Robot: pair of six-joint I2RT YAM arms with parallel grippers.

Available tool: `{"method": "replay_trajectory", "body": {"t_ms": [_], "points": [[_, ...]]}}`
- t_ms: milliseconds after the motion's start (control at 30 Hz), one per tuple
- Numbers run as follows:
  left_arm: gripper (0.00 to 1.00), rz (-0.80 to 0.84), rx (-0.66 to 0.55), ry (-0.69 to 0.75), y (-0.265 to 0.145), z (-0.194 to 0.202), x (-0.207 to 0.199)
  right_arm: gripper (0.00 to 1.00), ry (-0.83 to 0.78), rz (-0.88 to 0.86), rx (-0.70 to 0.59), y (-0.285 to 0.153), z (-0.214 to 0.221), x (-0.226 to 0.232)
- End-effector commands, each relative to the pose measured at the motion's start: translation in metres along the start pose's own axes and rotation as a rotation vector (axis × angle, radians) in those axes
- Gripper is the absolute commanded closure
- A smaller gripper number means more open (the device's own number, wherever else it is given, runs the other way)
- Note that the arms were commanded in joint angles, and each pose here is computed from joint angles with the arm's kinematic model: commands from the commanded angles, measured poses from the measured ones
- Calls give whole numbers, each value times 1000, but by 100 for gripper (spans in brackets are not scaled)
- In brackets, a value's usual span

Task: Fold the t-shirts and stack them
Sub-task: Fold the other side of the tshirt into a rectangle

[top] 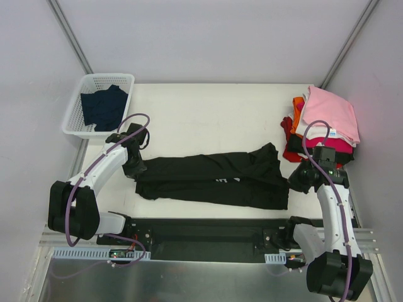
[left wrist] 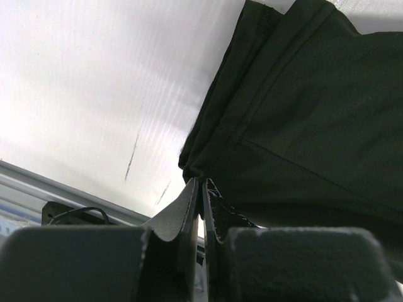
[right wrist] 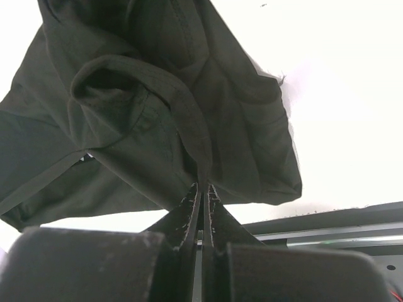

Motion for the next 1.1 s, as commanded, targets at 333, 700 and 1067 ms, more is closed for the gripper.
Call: {"method": "replay_trajectory", "body": {"t_ms": [333, 700, 1067], "points": [[81, -17, 9, -2, 5, -1, 1, 99, 30, -3, 16, 3, 4, -1], [1, 19, -19, -24, -7, -9, -4, 4, 25, -12, 23, 1, -3, 2], [1, 139, 2, -44, -29, -18, -33, 3, 30, -95, 4, 15, -52, 18]]}}
Point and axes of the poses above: each gripper's point midway between its finger pads, its own y axis out along the fingers, its own x axis along the line the jaws close on, z = x × y, the point moved 9 cm from there along -y, back along the fingers, and after that the axes turned 13 degrees about -y, right-handed, at the moved point
